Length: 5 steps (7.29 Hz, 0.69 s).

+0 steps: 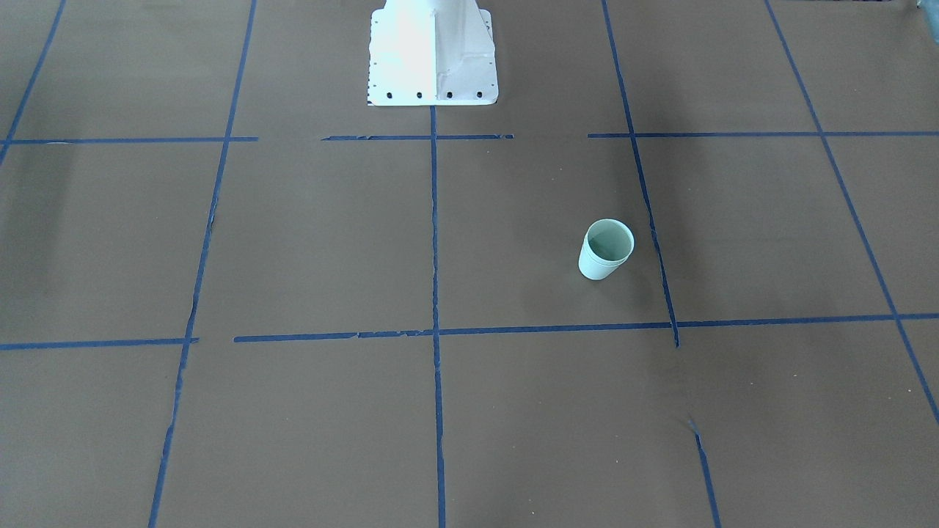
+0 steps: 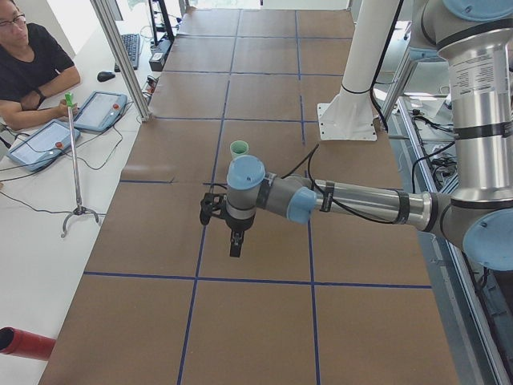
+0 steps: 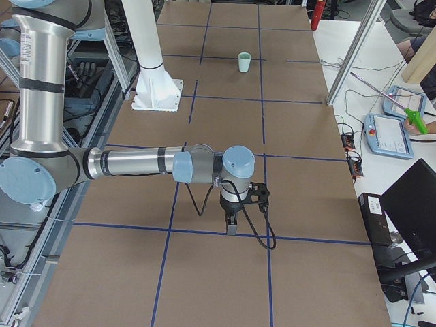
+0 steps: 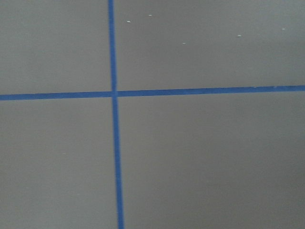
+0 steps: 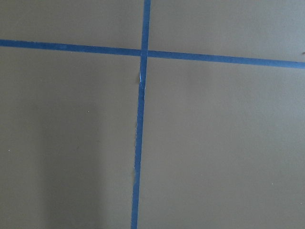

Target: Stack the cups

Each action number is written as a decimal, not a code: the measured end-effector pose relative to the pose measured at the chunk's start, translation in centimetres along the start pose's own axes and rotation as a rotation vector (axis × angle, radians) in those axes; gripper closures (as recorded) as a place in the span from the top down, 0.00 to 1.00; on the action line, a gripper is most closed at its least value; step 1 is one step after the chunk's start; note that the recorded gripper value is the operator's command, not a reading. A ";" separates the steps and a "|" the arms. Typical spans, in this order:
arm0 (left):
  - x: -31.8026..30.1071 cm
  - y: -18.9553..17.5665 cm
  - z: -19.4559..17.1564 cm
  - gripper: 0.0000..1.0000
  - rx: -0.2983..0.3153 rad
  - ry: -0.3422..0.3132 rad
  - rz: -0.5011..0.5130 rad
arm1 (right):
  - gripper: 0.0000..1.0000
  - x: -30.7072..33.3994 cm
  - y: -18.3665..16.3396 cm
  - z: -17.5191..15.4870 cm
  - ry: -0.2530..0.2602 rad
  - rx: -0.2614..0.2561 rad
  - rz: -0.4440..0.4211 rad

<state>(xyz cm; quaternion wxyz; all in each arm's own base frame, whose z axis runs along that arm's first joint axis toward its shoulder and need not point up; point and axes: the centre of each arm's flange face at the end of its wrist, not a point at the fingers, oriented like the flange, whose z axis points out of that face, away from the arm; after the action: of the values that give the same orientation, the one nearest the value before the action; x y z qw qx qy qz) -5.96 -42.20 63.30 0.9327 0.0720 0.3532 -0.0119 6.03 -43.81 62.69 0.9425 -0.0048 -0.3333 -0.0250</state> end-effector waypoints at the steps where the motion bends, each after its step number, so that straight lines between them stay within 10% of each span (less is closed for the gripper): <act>1: -2.6 0.6 0.2 1.00 -0.004 0.001 -0.010 | 1.00 0.0 0.0 0.0 0.000 0.000 0.000; 5: -2.0 -2.1 -0.9 1.00 -0.033 0.095 -0.037 | 1.00 0.0 0.0 0.0 0.000 0.001 -0.001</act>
<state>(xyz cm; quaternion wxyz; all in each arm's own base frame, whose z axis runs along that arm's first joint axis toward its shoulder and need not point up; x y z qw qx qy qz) -8.23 -44.24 63.66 0.9156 0.0504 0.3984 -0.0197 6.02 -43.81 62.64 0.9424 -0.0044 -0.3335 -0.0252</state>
